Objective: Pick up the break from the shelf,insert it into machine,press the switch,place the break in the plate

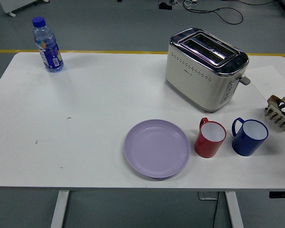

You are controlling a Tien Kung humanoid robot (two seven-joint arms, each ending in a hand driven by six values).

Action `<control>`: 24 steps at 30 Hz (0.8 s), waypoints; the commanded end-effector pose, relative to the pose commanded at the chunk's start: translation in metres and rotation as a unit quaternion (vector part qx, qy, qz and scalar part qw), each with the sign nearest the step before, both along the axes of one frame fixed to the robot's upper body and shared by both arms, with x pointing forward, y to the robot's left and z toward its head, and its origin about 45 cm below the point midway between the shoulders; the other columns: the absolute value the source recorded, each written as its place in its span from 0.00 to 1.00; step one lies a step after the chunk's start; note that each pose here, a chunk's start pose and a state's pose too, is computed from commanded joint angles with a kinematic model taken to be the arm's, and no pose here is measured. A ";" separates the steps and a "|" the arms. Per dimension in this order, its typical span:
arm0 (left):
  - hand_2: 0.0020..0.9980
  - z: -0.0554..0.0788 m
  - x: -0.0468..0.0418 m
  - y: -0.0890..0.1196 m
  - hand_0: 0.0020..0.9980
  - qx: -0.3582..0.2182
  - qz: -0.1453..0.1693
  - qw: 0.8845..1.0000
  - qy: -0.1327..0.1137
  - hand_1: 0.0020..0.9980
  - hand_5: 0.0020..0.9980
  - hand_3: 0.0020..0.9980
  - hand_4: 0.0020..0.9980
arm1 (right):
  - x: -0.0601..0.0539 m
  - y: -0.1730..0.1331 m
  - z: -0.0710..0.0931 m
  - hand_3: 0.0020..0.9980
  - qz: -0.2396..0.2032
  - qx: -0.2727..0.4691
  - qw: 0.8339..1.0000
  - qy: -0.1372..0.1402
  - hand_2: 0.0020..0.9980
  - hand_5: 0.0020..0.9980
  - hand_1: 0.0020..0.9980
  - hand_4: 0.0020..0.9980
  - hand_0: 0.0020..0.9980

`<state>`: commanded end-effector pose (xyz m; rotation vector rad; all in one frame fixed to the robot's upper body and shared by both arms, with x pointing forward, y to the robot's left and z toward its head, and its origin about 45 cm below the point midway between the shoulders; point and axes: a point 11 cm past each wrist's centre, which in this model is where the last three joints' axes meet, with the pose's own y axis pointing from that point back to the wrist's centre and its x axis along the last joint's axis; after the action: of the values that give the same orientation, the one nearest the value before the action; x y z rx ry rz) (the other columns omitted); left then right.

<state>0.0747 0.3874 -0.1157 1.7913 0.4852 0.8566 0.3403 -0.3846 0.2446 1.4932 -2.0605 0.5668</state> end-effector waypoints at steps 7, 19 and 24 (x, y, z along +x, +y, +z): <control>0.47 0.000 -0.0023 0.000 0.60 0.000 -0.001 1.000 0.004 0.47 0.93 0.55 0.29 | 0.005 0.011 -0.005 0.91 0.005 -0.125 0.992 0.025 0.93 0.09 0.86 0.82 0.95; 0.47 -0.001 -0.0050 0.000 0.60 0.000 0.000 1.000 0.006 0.46 0.93 0.55 0.29 | 0.028 0.027 -0.003 0.85 -0.005 -0.245 0.967 0.069 0.79 0.11 0.77 0.82 0.85; 0.46 -0.001 -0.0037 0.000 0.60 0.000 0.002 1.000 0.004 0.46 0.93 0.55 0.29 | 0.035 0.026 -0.003 0.83 -0.018 -0.250 0.963 0.096 0.71 0.11 0.71 0.81 0.78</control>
<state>0.0710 0.3873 -0.1164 1.7949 0.4939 0.8518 0.3757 -0.3588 0.2417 1.1593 -1.6339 0.8203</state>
